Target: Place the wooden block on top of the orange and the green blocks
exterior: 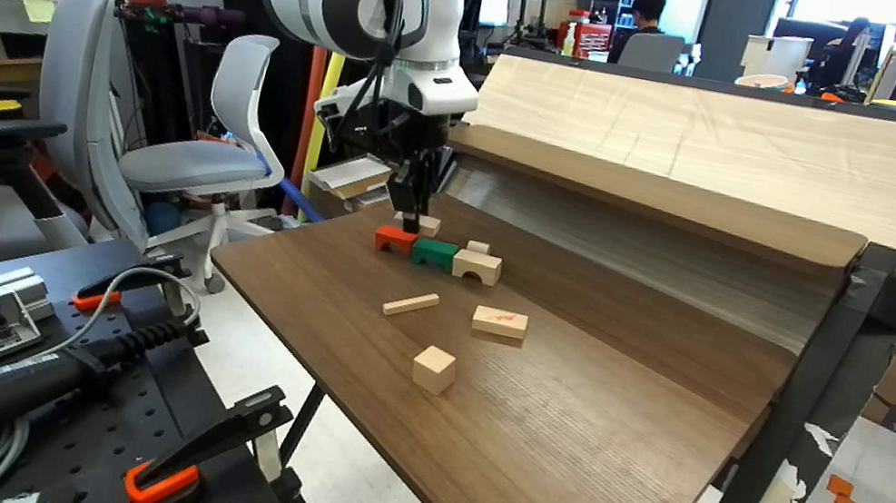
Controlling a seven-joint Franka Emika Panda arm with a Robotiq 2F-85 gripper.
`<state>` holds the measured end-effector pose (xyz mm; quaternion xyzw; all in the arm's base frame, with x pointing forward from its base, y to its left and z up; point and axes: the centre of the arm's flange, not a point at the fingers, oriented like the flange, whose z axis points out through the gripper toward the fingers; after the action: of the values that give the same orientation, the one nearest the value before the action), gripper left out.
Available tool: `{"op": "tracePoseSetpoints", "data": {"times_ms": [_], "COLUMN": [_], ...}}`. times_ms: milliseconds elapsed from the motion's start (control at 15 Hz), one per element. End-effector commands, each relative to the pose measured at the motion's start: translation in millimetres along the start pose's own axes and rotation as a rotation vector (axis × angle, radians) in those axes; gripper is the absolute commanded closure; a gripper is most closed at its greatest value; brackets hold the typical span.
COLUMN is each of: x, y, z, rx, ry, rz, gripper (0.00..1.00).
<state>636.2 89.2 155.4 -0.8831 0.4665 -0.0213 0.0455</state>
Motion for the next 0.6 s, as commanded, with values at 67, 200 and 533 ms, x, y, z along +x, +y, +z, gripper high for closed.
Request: {"op": "tracePoseSetpoints", "data": {"times_ms": [67,200,533], "x": [-6.0,-6.1,-4.7], "y": [-4.1,-4.0,-3.0], "z": [5.0,10.5,18.5], "rx": [0.001,-0.004,-0.012], "ry": [-0.006,-0.002,0.0], "rz": [0.034,0.039,0.048], "gripper": [0.92,0.92,0.92]}}
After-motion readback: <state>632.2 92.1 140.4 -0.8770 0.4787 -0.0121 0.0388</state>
